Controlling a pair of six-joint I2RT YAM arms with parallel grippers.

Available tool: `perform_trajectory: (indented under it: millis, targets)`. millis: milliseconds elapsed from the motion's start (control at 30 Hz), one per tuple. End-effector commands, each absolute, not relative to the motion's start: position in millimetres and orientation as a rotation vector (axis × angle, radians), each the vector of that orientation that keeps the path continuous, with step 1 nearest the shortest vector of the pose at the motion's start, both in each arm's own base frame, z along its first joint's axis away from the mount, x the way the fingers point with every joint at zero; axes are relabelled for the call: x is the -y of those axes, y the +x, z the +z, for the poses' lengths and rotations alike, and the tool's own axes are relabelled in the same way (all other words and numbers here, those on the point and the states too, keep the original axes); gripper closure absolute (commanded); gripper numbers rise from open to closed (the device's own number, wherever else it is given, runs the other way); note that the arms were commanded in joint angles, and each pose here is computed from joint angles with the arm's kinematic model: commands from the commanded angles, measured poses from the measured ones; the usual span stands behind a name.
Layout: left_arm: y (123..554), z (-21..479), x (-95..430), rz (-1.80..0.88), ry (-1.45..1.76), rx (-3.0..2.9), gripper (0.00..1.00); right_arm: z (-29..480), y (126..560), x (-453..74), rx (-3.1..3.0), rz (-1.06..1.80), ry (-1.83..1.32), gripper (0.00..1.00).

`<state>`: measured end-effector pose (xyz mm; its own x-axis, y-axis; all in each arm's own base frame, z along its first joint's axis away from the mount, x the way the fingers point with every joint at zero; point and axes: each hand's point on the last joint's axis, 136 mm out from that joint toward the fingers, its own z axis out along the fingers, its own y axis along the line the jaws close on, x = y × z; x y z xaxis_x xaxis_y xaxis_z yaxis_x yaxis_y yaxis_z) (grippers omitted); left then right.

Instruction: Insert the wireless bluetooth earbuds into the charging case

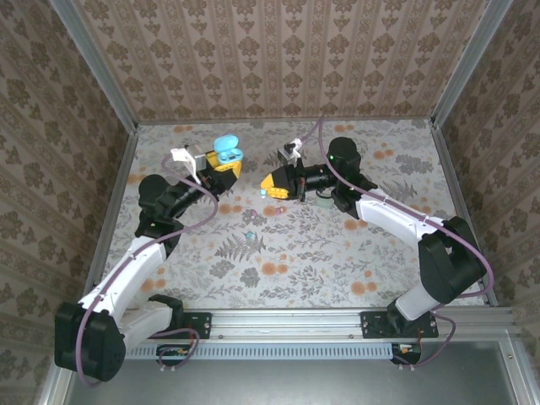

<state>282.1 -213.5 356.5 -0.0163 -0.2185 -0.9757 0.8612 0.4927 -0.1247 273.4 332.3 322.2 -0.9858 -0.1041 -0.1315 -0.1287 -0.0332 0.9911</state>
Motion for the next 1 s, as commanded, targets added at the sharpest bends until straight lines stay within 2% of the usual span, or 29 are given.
perform_trajectory:
  millis: [0,167,367,767,967]
  targets:
    - [274,377,220,-0.959,0.704,-1.236,0.67,330,290,-330,-2.17,2.194,-0.117,0.82]
    - [276,372,223,-0.96,0.712,-1.25,0.67,299,313,-319,-2.26,1.978,0.212,0.81]
    - [278,369,226,-0.962,0.715,-1.263,0.67,297,318,-316,-2.233,1.977,0.297,0.81]
    - [278,370,232,-0.961,0.73,-1.256,0.67,320,307,-333,-2.16,2.259,0.084,0.81]
    - [274,373,228,-0.93,0.735,-1.235,0.67,317,305,-335,-2.202,2.28,0.094,0.82]
